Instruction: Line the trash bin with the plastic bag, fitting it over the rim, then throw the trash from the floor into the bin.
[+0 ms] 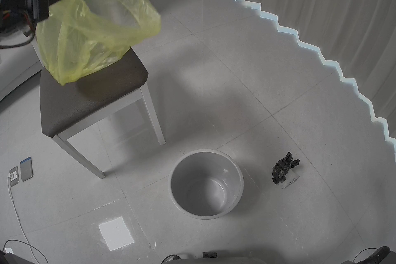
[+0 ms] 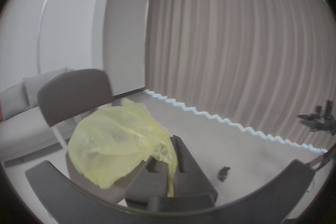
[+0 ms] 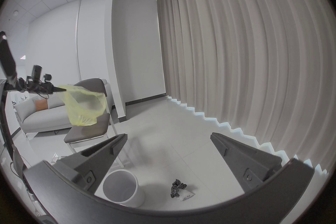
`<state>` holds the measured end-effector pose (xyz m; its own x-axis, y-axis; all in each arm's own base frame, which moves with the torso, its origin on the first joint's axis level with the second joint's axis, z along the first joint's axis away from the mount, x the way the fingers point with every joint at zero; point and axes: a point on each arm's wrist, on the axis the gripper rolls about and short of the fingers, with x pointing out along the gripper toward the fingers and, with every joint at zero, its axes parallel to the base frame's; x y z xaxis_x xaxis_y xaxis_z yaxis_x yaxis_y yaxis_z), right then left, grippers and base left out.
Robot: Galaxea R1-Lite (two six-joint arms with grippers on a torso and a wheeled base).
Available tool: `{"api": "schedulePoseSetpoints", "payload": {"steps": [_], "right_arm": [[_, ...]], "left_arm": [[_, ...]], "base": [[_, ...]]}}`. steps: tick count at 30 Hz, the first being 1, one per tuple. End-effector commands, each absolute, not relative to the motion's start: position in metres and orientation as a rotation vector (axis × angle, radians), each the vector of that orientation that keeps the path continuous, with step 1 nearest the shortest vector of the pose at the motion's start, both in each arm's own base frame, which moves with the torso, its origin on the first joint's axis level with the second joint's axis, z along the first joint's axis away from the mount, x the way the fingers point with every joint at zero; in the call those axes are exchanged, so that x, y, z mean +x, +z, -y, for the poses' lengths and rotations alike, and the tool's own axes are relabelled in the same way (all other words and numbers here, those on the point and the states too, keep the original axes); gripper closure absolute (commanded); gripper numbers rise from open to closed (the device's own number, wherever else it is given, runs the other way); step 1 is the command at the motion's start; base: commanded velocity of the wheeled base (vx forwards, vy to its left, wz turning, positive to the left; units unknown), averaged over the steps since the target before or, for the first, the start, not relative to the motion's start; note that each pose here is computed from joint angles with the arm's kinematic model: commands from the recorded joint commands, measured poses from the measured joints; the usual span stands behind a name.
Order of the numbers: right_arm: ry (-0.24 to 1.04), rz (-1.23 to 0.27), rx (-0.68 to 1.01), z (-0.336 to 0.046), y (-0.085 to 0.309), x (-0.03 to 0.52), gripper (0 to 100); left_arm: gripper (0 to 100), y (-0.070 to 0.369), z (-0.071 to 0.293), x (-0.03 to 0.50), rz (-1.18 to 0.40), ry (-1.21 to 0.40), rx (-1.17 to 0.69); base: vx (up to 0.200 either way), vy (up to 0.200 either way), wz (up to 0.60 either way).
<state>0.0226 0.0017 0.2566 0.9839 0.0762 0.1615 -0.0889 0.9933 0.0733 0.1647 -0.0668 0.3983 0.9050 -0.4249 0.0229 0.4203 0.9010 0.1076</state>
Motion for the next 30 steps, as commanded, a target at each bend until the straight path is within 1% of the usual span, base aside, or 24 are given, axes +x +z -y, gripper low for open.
{"api": "schedulePoseSetpoints", "payload": {"steps": [1, 4, 5, 8, 13, 17, 25, 30], "right_arm": [[0.154, 0.053, 0.071, -0.008, 0.307, 0.109, 0], [0.175, 0.040, 0.073, -0.012, 0.311, 0.120, 0], [0.175, 0.040, 0.073, -0.012, 0.311, 0.120, 0], [0.211, 0.018, 0.078, -0.017, 0.312, 0.132, 0], [0.273, -0.009, 0.079, -0.021, 0.311, 0.143, 0], [0.341, -0.035, 0.080, -0.023, 0.308, 0.149, 0], [0.367, -0.101, 0.084, -0.026, 0.296, 0.166, 0], [0.371, -0.149, 0.090, -0.027, 0.288, 0.181, 0]], "left_arm": [[100, 0.438, 0.074, 0.067, 0.135, -0.831, 0.168], [100, 0.429, 0.085, 0.070, 0.088, -0.883, 0.246], [100, 0.429, 0.085, 0.070, 0.088, -0.883, 0.246], [100, 0.422, 0.103, 0.074, 0.059, -0.963, 0.288], [100, 0.404, 0.118, 0.083, -0.016, -0.987, 0.330], [100, 0.381, 0.136, 0.096, -0.107, -1.017, 0.375], [100, 0.366, 0.168, 0.111, -0.148, -1.109, 0.424], [100, 0.365, 0.178, 0.110, -0.139, -1.140, 0.432]], "base": [[0.000, 0.000, 0.00], [0.000, 0.000, 0.00], [0.000, 0.000, 0.00], [0.000, 0.000, 0.00], [0.000, 0.000, 0.00], [0.000, 0.000, 0.00], [0.000, 0.000, 0.00], [0.000, 0.000, 0.00]]}}
